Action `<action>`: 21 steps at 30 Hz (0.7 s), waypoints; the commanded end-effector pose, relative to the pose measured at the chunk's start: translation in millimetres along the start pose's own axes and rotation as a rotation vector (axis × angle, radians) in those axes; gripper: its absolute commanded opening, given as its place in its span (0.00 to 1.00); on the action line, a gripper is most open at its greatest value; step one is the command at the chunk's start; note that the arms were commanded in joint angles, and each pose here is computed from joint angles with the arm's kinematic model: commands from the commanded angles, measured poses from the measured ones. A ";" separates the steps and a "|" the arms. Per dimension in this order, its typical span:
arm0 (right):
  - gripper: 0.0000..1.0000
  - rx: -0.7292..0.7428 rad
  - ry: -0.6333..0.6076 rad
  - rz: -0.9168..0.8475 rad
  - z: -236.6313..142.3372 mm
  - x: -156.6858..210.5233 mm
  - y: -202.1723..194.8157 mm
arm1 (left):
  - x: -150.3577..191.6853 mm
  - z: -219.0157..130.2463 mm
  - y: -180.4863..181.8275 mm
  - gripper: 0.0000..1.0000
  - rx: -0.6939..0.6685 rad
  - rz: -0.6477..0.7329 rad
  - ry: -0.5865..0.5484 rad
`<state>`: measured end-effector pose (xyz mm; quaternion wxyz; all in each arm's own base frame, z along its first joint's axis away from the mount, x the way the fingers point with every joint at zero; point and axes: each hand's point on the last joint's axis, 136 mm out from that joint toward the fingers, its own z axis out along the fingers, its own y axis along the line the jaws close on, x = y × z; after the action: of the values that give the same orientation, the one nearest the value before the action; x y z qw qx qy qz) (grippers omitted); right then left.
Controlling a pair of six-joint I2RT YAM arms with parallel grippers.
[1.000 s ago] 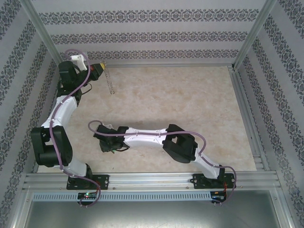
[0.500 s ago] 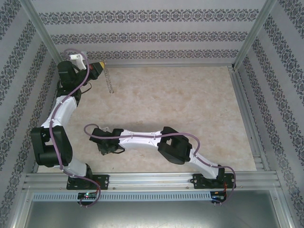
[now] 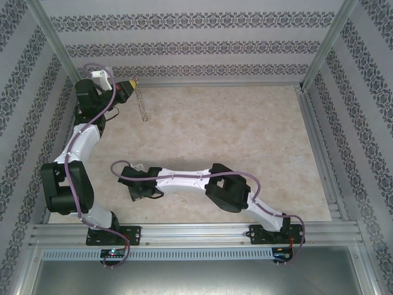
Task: Put the keys on the keyring
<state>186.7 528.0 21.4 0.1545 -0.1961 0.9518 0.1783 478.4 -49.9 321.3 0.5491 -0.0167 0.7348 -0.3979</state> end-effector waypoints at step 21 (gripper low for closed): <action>0.00 0.098 -0.178 0.177 -81.3 -48.3 -176.4 | 7.5 20.2 -44.9 0.00 0.154 0.063 0.052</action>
<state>274.6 369.4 48.9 0.2070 -0.0937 0.9638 0.1392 477.2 -74.6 314.6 0.5255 0.0100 0.7357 -0.4271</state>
